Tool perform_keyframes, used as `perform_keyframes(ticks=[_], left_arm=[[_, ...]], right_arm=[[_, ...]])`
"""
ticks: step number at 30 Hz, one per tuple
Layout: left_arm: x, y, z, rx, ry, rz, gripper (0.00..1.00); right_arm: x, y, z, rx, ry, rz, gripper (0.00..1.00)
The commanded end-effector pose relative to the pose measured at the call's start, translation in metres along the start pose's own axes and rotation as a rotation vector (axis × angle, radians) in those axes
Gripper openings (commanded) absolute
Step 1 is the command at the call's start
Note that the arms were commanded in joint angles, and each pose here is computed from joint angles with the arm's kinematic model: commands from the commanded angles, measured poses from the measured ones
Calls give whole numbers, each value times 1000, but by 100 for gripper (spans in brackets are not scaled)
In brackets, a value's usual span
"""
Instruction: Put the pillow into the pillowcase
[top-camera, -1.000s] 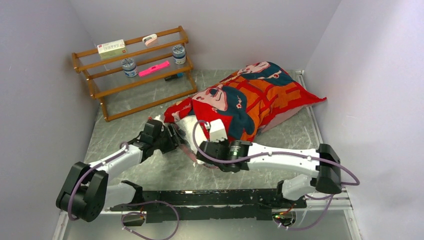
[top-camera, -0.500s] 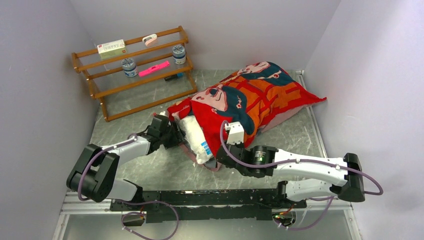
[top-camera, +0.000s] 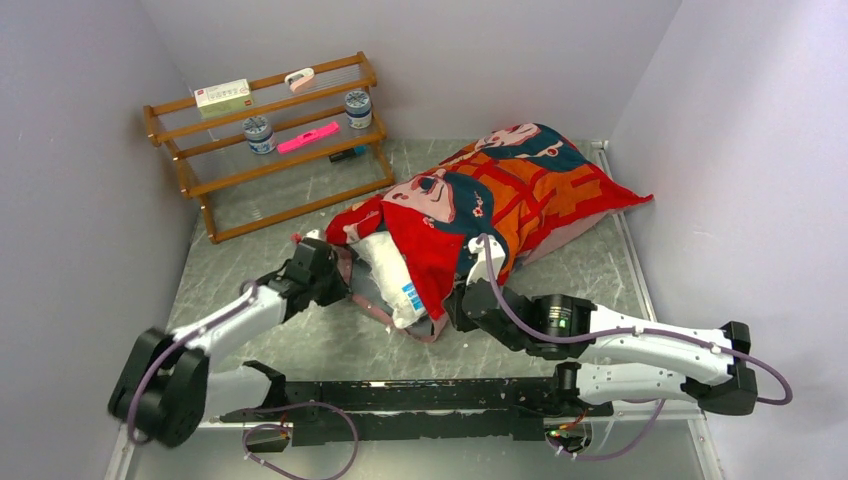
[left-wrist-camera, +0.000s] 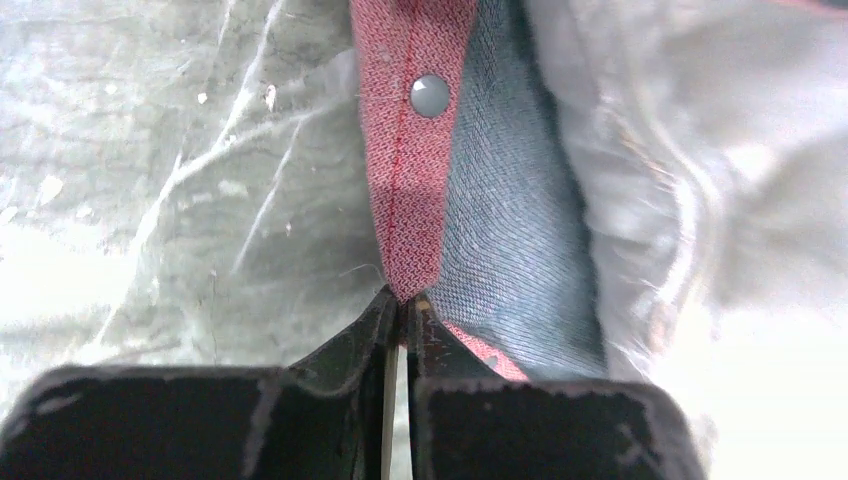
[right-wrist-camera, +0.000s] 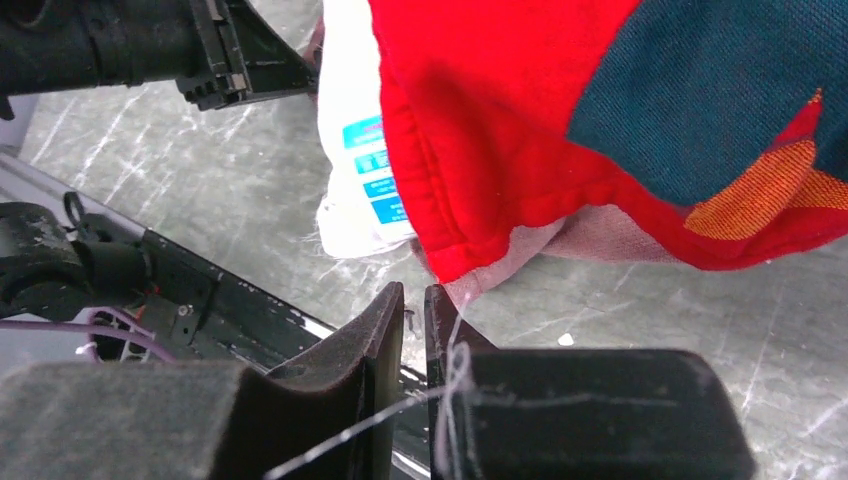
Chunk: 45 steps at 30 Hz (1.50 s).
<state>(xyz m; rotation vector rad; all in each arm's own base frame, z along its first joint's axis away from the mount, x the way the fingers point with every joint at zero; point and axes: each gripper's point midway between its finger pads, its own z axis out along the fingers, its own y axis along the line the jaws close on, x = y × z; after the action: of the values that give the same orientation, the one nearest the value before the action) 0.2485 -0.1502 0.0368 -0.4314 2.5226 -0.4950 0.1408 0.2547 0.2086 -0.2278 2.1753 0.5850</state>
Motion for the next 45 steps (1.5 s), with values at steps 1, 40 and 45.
perform_keyframes(ticks=[1,40,45], left_arm=[[2,12,-25,3,-77,-119,10],[-92,-23,6,107,-255,-57,38],[-120,-6,17,126,-285,-168,38]], right_arm=[[-8,12,-4,-80,-40,5,18],[-1,38,14,-150,-33,-57,29],[25,17,27,0,13,-107,41]])
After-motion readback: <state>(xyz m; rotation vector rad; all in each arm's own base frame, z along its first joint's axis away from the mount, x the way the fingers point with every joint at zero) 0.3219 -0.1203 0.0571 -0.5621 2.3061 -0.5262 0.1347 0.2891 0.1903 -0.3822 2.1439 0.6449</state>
